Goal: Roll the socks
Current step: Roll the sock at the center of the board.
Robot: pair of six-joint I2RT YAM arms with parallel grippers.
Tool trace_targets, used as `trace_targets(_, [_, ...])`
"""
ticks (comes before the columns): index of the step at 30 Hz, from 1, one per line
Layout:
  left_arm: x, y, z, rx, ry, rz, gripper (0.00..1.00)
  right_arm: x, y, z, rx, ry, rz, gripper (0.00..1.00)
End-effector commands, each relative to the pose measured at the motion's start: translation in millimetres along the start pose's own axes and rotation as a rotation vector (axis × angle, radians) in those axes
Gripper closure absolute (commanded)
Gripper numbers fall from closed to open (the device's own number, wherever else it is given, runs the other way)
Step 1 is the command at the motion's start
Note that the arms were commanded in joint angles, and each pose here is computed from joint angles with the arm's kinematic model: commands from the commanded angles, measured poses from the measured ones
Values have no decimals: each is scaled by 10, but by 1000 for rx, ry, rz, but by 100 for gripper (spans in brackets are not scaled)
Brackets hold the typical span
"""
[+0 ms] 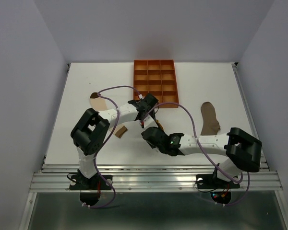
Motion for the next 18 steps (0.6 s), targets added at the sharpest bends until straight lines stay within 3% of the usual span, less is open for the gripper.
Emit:
trace_targets(1, [246, -368, 126, 102, 149, 57, 60, -74, 254, 58, -54, -105, -27, 47])
trace_targets(18, [170, -394, 120, 133, 102, 59, 60, -4, 29, 204, -144, -53, 14, 47])
Point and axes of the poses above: each gripper's point midway between its finger pads, its own z axis out along the fingers, its own x axis along the line the jaws close on, y = z × x, the point moved 4 cm from there along -z, back along the fingers, and after that the axes turned 6 degrees about z, right-handed, at the moved point
